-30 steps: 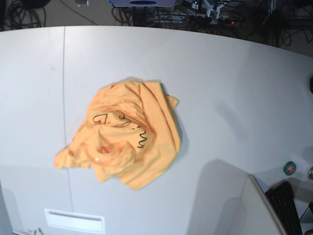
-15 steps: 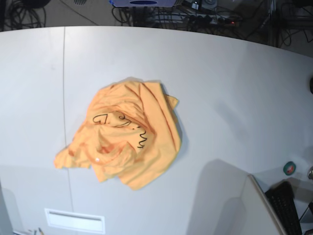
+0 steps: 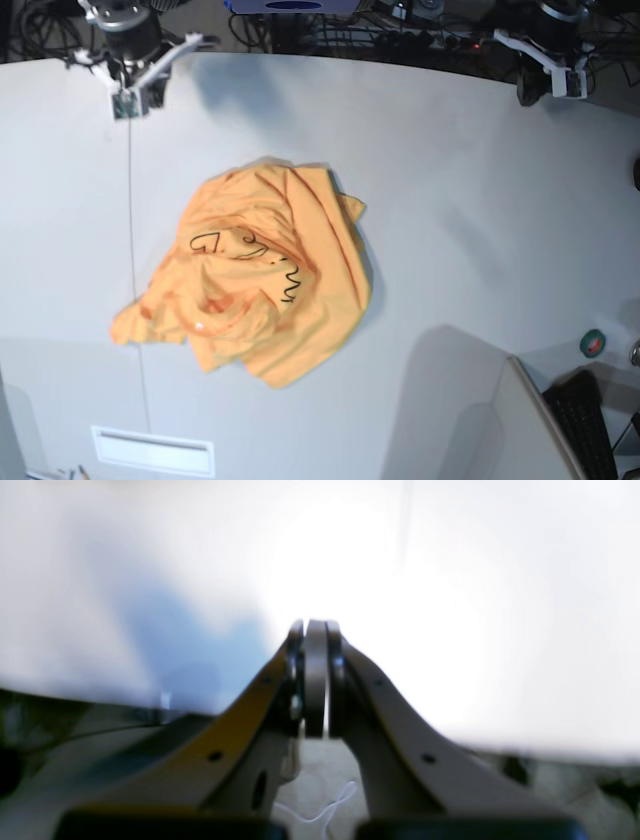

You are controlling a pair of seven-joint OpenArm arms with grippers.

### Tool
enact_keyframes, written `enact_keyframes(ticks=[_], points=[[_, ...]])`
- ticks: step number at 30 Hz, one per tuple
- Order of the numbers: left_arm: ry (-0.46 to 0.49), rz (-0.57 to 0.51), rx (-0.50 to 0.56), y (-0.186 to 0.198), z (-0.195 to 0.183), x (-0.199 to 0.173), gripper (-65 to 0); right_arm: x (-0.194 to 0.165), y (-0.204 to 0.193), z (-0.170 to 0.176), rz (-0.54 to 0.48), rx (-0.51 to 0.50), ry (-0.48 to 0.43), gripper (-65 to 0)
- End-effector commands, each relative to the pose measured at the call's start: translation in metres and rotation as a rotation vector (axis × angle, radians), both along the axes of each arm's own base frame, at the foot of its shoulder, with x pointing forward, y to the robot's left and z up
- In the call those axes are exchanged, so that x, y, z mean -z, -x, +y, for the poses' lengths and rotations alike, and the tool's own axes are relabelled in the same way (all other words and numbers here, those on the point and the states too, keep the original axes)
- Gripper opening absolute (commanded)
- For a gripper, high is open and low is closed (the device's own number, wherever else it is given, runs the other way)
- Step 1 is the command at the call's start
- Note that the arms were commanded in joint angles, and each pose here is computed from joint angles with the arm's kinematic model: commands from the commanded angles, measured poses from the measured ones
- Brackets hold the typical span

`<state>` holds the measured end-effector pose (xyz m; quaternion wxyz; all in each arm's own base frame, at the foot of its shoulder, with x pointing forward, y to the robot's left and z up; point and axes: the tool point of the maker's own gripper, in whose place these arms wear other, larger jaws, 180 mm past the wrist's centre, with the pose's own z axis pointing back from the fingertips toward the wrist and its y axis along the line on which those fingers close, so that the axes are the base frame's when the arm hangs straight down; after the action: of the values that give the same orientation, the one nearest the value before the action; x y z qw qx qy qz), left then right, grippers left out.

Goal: Layout the t-shirt on the table in an organized manner, then fold the t-shirt properly
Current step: 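Lower both grippers onto the crumpled orange t-shirt and pinch its edges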

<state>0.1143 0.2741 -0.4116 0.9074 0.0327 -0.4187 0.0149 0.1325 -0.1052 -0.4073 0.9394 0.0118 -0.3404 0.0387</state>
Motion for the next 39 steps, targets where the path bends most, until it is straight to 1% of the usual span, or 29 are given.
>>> enact_keyframes(ticks=[1,2,4,6,8,10,11,12,13,14,15,16,17,18,22,25,26,29,31,37,38,39], points=[[0.000,-0.016,-0.001,-0.010,0.003,-0.008,-65.0,-0.011,-0.020,0.013,-0.056,-0.020,-0.032,-65.0],[0.001,-0.018,-0.017,-0.021,0.007,-0.012,-65.0,-0.017,-0.036,0.023,-0.077,-0.040,-0.047,-65.0],[0.003,-0.002,-0.069,-0.039,0.023,-0.018,-65.0,-0.032,-0.071,0.051,-0.115,-0.059,-0.139,-65.0],[0.025,-0.008,-0.127,-0.056,0.036,-0.024,-65.0,-0.046,-0.104,0.068,-0.134,-0.052,-0.236,-64.5],[0.054,-0.043,-0.192,-0.073,0.048,-0.034,-65.0,-0.057,-0.139,0.085,-0.144,-0.066,-0.334,-50.0],[0.060,-0.079,-0.228,-0.089,0.056,-0.044,-65.0,-0.061,-0.170,0.100,-0.134,-0.087,-0.414,-38.3],[0.060,-0.090,-0.237,-0.095,0.060,-0.048,-65.0,-0.061,-0.183,0.106,-0.130,-0.091,-0.448,-34.4],[0.064,-0.092,-0.241,-0.100,0.061,-0.050,-59.1,-0.058,-0.196,0.111,-0.113,-0.093,-0.479,-30.9],[0.067,-0.088,-0.239,-0.104,0.061,-0.051,-51.3,-0.053,-0.208,0.116,-0.089,-0.092,-0.506,-29.3],[0.070,-0.082,-0.235,-0.107,0.061,-0.052,-43.3,-0.046,-0.220,0.119,-0.060,-0.088,-0.522,-29.3],[0.073,-0.081,-0.233,-0.110,0.060,-0.053,-36.9,-0.038,-0.231,0.120,-0.036,-0.080,-0.530,-29.7],[0.073,-0.089,-0.230,-0.113,0.060,-0.055,-31.8,-0.030,-0.241,0.118,-0.026,-0.065,-0.529,-30.3],[0.074,-0.090,-0.229,-0.114,0.059,-0.055,-29.0,-0.025,-0.249,0.116,-0.029,-0.051,-0.525,-30.8],[0.074,-0.090,-0.229,-0.114,0.059,-0.055,-28.0,-0.022,-0.257,0.114,-0.038,-0.038,-0.520,-31.4],[0.076,-0.089,-0.229,-0.114,0.058,-0.054,-28.1,0.002,-0.273,0.104,-0.028,0.026,-0.495,-32.1],[0.076,-0.089,-0.229,-0.114,0.058,-0.054,-28.1,0.019,-0.275,0.083,0.002,0.153,-0.450,-31.7],[0.076,-0.089,-0.229,-0.114,0.058,-0.054,-28.1,0.020,-0.276,0.080,-0.005,0.174,-0.442,-31.5],[0.080,-0.096,-0.229,-0.117,0.058,-0.055,-28.1,0.019,-0.279,0.078,-0.023,0.182,-0.440,-31.5],[0.088,-0.084,-0.237,-0.116,0.058,-0.049,-28.1,0.015,-0.284,0.077,-0.043,0.185,-0.440,-32.0],[0.147,-0.008,-0.182,-0.127,0.030,-0.015,-28.3,0.023,-0.289,0.077,-0.015,0.193,-0.434,-32.3],[0.160,-0.004,-0.166,-0.133,0.023,-0.011,-28.3,0.021,-0.292,0.078,-0.021,0.193,-0.435,-32.7],[0.169,0.002,-0.155,-0.137,0.017,-0.007,-28.3,0.018,-0.294,0.079,-0.036,0.195,-0.438,-35.6]])
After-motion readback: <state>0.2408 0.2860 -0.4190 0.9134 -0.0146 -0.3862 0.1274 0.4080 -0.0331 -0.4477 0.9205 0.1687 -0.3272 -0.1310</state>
